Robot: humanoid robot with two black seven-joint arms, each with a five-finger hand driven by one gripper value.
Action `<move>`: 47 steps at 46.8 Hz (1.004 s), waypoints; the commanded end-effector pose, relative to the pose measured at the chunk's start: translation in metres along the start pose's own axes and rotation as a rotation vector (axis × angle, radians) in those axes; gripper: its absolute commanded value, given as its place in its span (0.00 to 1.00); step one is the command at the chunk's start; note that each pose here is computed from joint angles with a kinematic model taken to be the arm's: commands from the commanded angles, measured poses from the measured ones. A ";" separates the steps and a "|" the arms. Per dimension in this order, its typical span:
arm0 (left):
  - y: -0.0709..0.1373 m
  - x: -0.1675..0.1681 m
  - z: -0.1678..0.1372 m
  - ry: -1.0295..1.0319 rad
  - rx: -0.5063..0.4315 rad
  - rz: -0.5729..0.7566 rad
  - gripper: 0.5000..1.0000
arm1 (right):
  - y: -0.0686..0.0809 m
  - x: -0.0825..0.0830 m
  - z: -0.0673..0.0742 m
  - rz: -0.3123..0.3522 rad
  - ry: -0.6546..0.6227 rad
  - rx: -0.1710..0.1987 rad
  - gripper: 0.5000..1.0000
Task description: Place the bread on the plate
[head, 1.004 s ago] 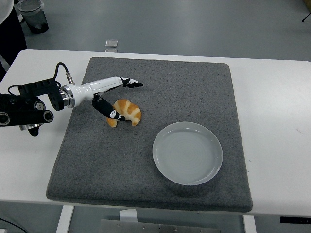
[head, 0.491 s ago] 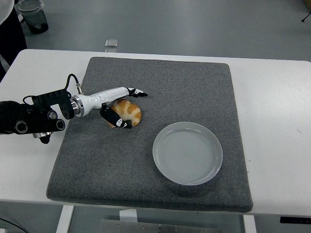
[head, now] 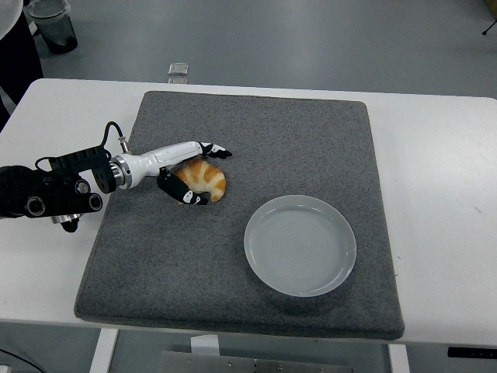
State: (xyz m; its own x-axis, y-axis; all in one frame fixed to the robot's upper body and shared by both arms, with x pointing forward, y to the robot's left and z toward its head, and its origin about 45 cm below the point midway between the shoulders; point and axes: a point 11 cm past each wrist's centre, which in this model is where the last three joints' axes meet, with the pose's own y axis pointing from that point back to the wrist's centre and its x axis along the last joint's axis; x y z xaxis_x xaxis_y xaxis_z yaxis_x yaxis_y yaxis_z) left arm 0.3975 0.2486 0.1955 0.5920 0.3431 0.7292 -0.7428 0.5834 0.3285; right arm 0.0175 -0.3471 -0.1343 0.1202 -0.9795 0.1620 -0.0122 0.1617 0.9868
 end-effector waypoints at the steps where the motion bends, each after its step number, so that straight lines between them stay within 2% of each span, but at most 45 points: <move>1: -0.001 0.000 0.001 -0.003 -0.011 0.000 0.79 | 0.000 0.000 0.000 0.001 -0.001 0.000 0.86; 2: -0.002 -0.001 0.002 -0.002 -0.013 -0.002 0.77 | 0.000 0.000 0.000 0.001 -0.001 0.000 0.86; 8: -0.007 -0.004 0.004 -0.008 -0.026 -0.007 0.51 | 0.000 0.000 0.001 0.001 -0.002 -0.001 0.86; 10: -0.007 -0.004 0.004 -0.010 -0.028 -0.006 0.36 | 0.000 0.000 0.000 0.001 -0.001 0.000 0.86; 13: -0.007 -0.003 0.004 -0.013 -0.032 -0.004 0.18 | 0.000 0.000 0.001 0.001 -0.002 -0.001 0.86; 15: -0.007 -0.002 0.005 -0.015 -0.040 -0.002 0.00 | 0.000 0.000 0.000 0.001 -0.001 0.000 0.86; 25: -0.008 0.005 0.012 -0.026 -0.082 0.008 0.00 | 0.000 0.000 0.000 0.001 -0.001 0.000 0.86; 41: -0.005 0.006 0.009 -0.050 -0.083 0.004 0.00 | 0.000 0.000 0.000 0.001 -0.003 0.000 0.86; 47: -0.005 0.019 0.004 -0.060 -0.067 0.041 0.00 | 0.000 0.000 0.000 0.001 -0.003 0.000 0.86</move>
State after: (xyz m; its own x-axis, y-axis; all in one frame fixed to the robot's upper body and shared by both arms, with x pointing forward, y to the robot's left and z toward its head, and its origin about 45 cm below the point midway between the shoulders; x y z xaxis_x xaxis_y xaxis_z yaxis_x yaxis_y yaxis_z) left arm 0.4061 0.2449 0.2058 0.5587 0.3127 0.7682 -0.7265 0.6313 0.2713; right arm 0.0177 -0.3472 -0.1343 0.1175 -0.9796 0.1632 -0.0127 0.1628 0.9866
